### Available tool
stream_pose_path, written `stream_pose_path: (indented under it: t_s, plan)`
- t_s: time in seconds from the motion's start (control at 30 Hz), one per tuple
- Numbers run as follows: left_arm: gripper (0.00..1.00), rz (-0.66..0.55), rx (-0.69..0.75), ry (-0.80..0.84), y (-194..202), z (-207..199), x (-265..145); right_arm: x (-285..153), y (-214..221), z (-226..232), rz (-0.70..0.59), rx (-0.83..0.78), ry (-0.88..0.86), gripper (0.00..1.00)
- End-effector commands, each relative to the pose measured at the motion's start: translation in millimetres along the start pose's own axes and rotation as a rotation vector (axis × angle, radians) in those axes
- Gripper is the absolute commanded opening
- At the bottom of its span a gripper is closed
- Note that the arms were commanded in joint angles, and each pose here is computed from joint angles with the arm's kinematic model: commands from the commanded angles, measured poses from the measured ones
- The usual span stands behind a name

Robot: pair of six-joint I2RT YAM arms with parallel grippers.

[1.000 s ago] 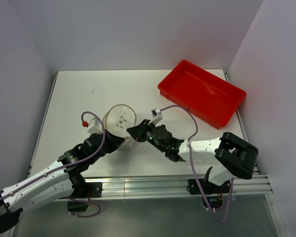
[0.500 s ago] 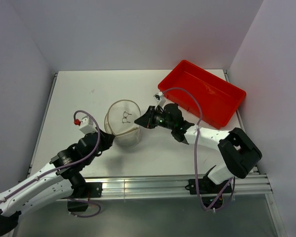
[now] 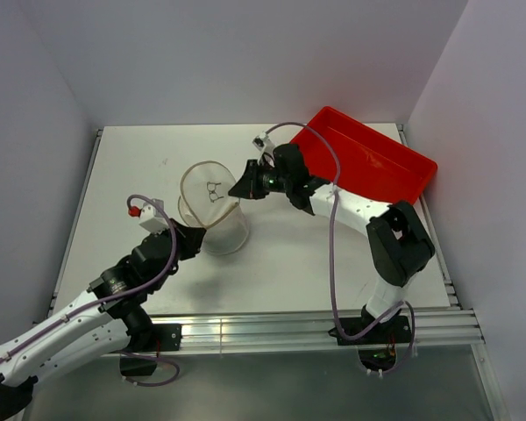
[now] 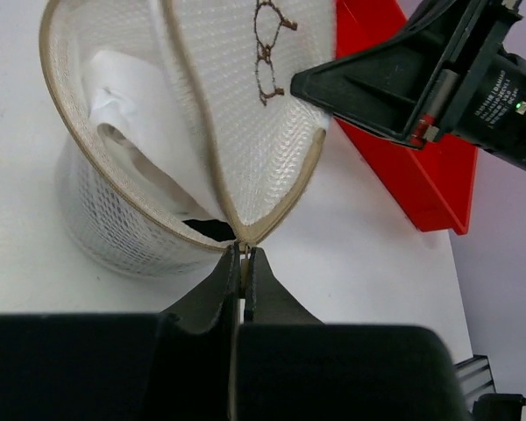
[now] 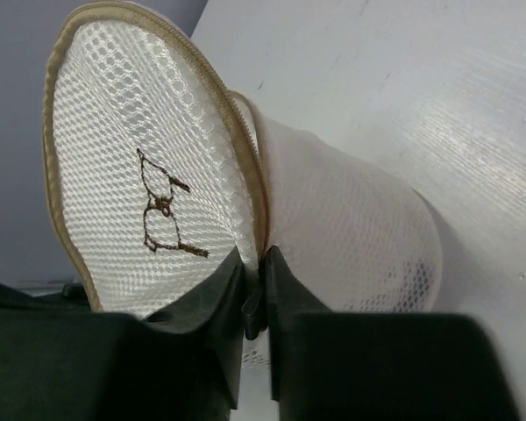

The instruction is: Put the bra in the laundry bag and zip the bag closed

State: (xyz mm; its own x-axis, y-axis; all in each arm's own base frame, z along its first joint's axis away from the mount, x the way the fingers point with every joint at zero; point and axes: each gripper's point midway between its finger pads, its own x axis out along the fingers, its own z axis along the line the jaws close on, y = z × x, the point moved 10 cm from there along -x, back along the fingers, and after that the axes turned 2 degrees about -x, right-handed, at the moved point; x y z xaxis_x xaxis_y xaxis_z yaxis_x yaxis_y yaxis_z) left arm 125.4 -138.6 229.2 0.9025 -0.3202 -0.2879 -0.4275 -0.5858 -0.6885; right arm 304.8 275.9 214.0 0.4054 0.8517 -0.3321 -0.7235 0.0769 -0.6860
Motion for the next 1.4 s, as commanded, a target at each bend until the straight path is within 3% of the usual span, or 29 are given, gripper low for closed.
stream_pose_path:
  t_s: [0.0,0.03,0.07,0.13,0.33,0.53,0.83,0.87,1.03,1.07,1.2,1.37]
  plan:
    - [0.00,0.012,0.014,0.090,-2.5,-12.7,0.9,-12.3,-27.9,-22.3,-0.126,-0.037,0.196,0.46]
    - [0.00,0.019,0.006,0.104,-1.2,-16.1,3.5,-17.2,-24.2,-19.7,-0.138,-0.022,0.202,0.59]
    - [0.00,0.022,-0.012,0.114,0.8,-21.4,10.0,-30.5,-27.0,-3.6,-0.186,0.000,0.187,0.78]
    - [0.00,0.034,-0.029,0.127,4.3,-26.6,16.9,-43.7,-2.1,-5.1,-0.228,0.046,0.223,0.88]
    - [0.00,0.013,-0.102,0.223,4.9,-44.1,23.2,-83.9,70.9,26.4,-0.382,0.223,0.184,0.88]
    - [0.00,0.052,-0.115,0.239,16.8,-38.8,26.2,-78.1,87.7,62.4,-0.335,0.285,-0.015,0.84]
    - [0.00,0.079,-0.111,0.269,21.3,-33.7,19.4,-52.7,63.7,65.2,-0.377,0.312,0.034,0.67]
    - [0.00,0.079,-0.111,0.273,21.6,-33.5,19.2,-47.1,61.6,65.5,-0.370,0.313,0.039,0.53]
    - [0.00,0.085,-0.094,0.276,23.0,-30.9,17.9,-39.2,59.3,60.3,-0.352,0.312,0.076,0.22]
    - [0.00,0.087,-0.087,0.272,23.3,-29.7,17.6,-40.2,57.7,59.0,-0.354,0.311,0.084,0.02]
    - [0.00,0.079,-0.052,0.208,21.7,-19.6,13.1,-52.9,39.5,33.3,-0.415,0.300,0.141,0.00]
    - [0.00,0.034,-0.025,0.085,19.2,7.9,0.2,-57.4,6.6,-2.1,-0.392,0.213,0.181,0.00]
